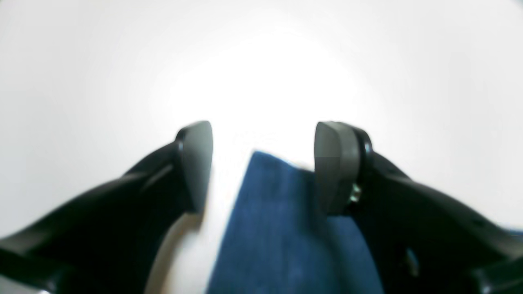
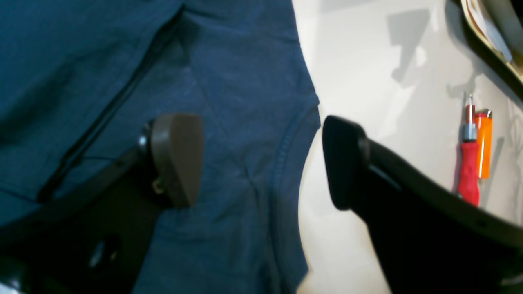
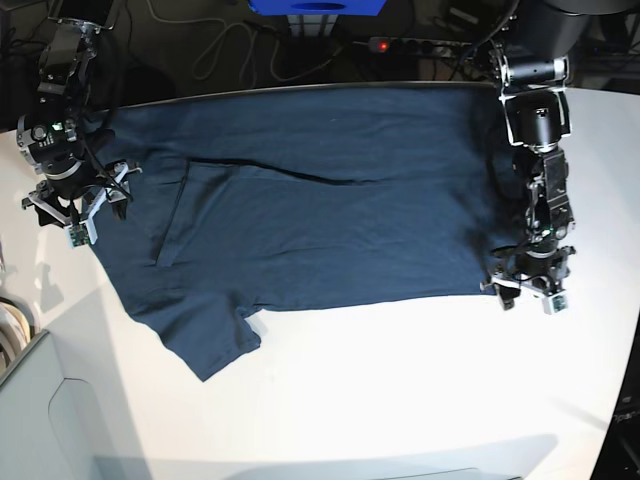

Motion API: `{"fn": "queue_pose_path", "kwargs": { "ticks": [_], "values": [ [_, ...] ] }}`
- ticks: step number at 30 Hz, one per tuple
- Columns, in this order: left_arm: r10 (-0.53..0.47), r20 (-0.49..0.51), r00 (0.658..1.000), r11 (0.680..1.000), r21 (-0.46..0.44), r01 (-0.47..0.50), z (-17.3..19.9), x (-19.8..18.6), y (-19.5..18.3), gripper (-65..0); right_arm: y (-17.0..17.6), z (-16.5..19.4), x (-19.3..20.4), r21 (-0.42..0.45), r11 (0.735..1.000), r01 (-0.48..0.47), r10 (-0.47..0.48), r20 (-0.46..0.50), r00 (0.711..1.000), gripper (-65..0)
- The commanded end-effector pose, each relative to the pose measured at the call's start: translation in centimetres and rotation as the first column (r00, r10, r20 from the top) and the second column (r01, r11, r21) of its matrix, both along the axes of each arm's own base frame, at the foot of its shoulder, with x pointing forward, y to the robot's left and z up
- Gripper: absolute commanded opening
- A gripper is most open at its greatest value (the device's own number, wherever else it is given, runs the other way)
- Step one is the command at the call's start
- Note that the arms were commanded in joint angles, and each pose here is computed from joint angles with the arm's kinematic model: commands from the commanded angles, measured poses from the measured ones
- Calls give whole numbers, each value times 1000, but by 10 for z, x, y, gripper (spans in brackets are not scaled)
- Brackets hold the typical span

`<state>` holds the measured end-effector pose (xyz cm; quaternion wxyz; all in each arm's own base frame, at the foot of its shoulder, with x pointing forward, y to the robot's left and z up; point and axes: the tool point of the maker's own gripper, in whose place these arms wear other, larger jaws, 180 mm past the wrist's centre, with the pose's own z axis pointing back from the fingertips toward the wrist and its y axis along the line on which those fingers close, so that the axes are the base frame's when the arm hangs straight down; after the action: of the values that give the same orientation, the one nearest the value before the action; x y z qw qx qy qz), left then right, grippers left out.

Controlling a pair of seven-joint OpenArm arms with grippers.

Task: Fold the T-shirt properly
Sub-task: 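Reach both grippers to the hem corners of the shirt and grasp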

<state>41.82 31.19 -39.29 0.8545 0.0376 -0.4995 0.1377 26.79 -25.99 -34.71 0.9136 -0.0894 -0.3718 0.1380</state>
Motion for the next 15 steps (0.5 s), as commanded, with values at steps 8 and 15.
{"fn": "queue_pose_path", "kwargs": {
  "ticks": [8, 15],
  "values": [
    [7, 63, 998, 1000, 19, -9, 20, 12, 8, -282, -3, 15, 10, -16, 1000, -12, 13, 53, 999, -211],
    [21, 27, 999, 1000, 1, -21, 5, 6, 10, -440, -3, 27, 24, -17, 1000, -12, 14, 93, 996, -211]
  ]
}}
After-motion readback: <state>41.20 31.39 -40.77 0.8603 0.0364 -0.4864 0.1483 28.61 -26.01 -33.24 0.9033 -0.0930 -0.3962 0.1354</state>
